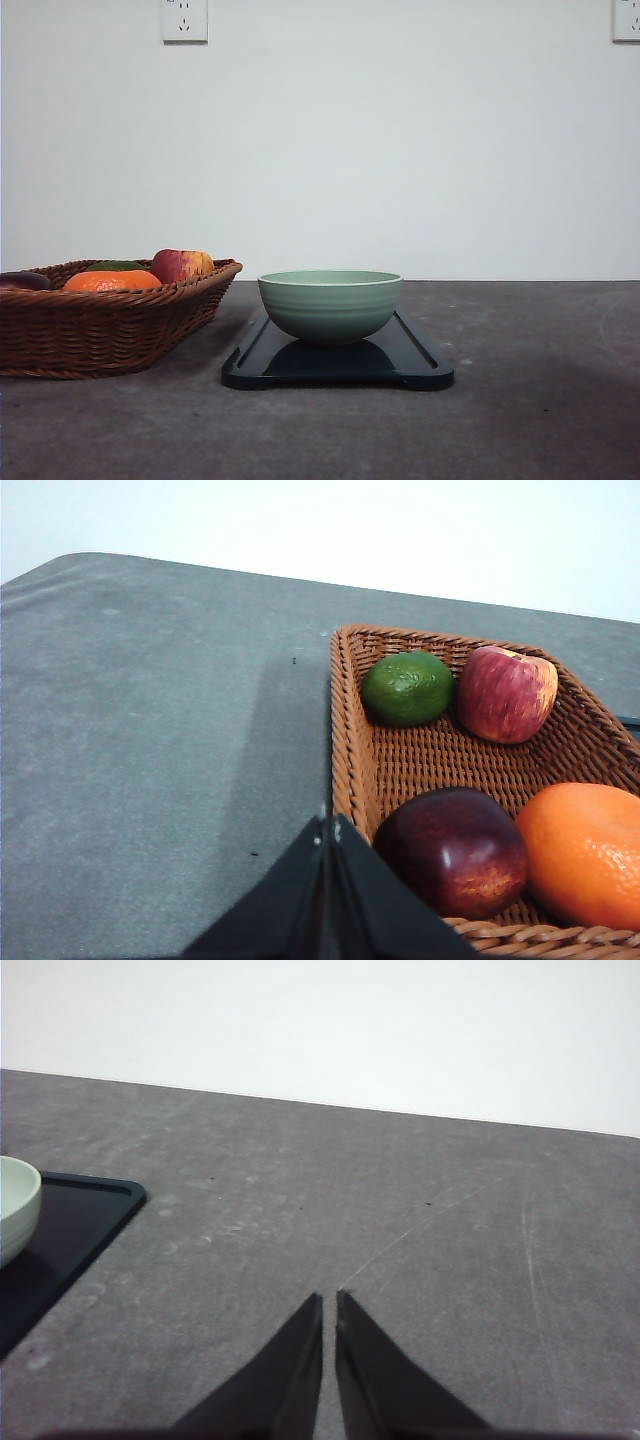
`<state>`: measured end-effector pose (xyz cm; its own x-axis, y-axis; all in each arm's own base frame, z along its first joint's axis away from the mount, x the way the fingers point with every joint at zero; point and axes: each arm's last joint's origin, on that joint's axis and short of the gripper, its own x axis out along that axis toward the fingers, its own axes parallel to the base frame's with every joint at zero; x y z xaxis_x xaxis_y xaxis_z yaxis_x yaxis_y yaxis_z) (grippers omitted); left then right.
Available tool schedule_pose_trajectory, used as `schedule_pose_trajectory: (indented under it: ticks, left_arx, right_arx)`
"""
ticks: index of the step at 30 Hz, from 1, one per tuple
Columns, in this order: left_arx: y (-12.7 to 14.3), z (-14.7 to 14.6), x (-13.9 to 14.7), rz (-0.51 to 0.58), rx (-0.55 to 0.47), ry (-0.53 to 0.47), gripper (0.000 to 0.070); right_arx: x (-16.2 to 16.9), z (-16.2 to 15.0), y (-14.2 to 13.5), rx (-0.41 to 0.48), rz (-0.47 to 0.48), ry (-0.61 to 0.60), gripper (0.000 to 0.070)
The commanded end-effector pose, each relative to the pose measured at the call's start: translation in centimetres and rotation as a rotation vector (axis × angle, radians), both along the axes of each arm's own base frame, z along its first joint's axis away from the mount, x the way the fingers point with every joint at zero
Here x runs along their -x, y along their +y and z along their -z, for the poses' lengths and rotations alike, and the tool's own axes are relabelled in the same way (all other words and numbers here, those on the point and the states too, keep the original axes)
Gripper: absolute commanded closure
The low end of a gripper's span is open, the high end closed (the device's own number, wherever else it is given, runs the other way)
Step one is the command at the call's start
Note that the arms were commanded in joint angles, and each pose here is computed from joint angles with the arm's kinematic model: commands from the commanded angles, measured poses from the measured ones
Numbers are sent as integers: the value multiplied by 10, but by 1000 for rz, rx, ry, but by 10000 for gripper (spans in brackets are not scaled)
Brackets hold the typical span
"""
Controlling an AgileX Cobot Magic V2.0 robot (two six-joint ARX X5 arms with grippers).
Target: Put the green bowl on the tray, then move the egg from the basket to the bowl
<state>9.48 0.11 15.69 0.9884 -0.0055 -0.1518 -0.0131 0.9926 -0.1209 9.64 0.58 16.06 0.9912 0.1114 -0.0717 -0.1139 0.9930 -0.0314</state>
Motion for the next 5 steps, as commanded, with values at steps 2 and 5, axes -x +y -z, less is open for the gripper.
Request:
schedule_pose_trajectory:
  ticks: [2,5]
  left_arx:
    - [0,7,-1,0,-13,24,700]
    - [0,7,-1,0,-13,24,700]
  right_arx:
    - [0,0,0,-11,6,-5,683]
    - [0,0,0,-11,6,-5,683]
